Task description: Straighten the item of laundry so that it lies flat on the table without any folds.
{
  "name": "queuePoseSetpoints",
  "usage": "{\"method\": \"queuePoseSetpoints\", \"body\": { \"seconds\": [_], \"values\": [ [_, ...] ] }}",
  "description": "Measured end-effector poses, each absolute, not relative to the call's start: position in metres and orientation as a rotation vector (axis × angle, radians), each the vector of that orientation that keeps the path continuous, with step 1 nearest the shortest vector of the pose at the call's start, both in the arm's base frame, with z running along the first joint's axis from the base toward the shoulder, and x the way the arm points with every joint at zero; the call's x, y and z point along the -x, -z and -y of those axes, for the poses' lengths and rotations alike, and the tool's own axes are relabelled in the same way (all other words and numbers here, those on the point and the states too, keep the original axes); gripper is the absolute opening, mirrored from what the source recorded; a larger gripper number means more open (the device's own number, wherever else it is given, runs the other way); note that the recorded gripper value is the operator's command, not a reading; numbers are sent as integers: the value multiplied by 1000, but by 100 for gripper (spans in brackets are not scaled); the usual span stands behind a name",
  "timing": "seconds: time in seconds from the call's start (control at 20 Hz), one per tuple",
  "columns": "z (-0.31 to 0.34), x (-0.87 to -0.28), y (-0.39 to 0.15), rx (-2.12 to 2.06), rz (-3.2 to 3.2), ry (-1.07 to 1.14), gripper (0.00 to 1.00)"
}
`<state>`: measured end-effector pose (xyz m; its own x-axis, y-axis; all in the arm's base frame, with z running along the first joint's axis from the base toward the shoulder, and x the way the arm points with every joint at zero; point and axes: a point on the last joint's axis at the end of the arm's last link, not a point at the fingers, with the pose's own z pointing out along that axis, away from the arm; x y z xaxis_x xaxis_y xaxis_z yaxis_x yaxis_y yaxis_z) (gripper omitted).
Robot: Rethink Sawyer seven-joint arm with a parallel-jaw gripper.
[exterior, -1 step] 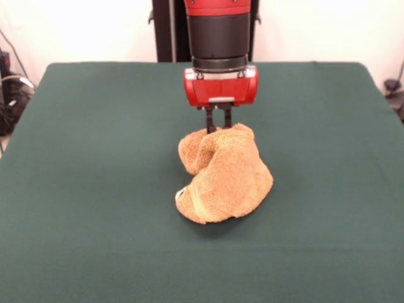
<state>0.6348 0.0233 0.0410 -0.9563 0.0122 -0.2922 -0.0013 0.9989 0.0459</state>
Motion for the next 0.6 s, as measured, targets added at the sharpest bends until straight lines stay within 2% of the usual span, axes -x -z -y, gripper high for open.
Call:
{"method": "queuePoseSetpoints", "body": {
  "seconds": [0.2,0.6],
  "values": [
    [-33,-613,-75,41,-2897,-16,0],
    [-66,-550,-182,122,-3055,103,0]
  ]
}}
